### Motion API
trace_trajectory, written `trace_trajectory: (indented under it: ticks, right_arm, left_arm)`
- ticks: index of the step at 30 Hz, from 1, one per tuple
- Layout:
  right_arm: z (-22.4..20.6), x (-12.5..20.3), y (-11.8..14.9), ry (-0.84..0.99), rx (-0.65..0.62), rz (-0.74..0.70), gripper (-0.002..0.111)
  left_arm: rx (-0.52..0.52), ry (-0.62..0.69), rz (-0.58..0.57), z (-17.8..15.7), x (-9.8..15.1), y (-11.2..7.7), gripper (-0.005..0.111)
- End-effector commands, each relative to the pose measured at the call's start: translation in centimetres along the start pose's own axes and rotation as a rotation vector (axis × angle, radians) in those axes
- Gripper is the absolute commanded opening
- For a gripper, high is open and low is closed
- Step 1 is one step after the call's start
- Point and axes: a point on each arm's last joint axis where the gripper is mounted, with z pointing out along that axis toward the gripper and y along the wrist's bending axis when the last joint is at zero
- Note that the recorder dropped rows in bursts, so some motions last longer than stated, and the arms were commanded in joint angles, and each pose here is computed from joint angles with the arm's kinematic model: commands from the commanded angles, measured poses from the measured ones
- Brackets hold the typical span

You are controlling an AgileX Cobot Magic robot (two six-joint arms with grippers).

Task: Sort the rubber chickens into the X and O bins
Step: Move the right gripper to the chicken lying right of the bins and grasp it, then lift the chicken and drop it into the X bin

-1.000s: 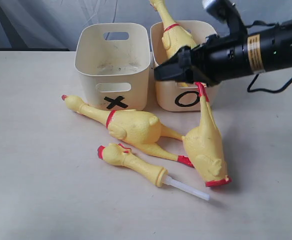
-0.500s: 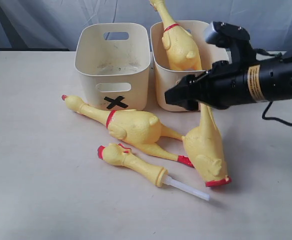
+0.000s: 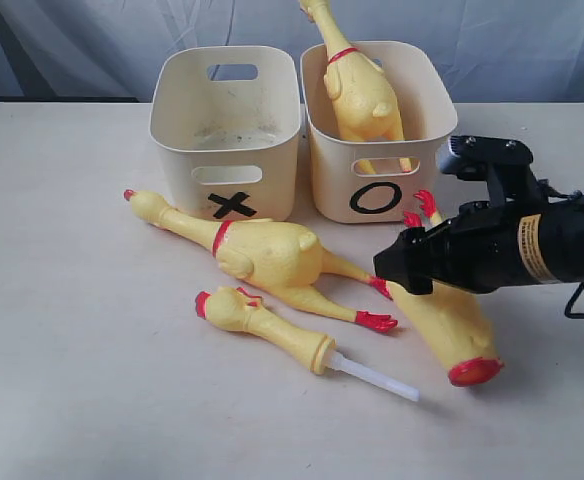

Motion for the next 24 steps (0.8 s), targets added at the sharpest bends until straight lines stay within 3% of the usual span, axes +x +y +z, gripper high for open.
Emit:
trace_trajectory:
  ticks: [1,5,9,18,24]
  right_arm:
    - [-1.6,0.0,1.1,-0.031,-0.065,-0.024,0.071]
    - [-4.5,-0.6,2.2,-0.138,-0.090,-0.065,0.071]
    - [-6.0,0.2,1.7,-0.206,0.000,-0.072,0.071]
    - [-3.9,2.8,-0.7,-0.102,0.149,-0.018,0.071]
    - [-1.2,4.1,-1.5,0.038,0.143,0.018,0.071]
  left_arm:
    - [0.004,-0.021,-0.004,-0.1,-0.2,0.0,0.000]
    - [0.004,-0.021,-0.004,-0.1,-0.2,0.0,0.000]
    - [0.004,-0.021,-0.004,-0.1,-0.2,0.0,0.000]
    - [0.004,-0.021,-0.004,-0.1,-0.2,0.0,0.000]
    - [0.004,-0.021,-0.004,-0.1,-0.2,0.0,0.000]
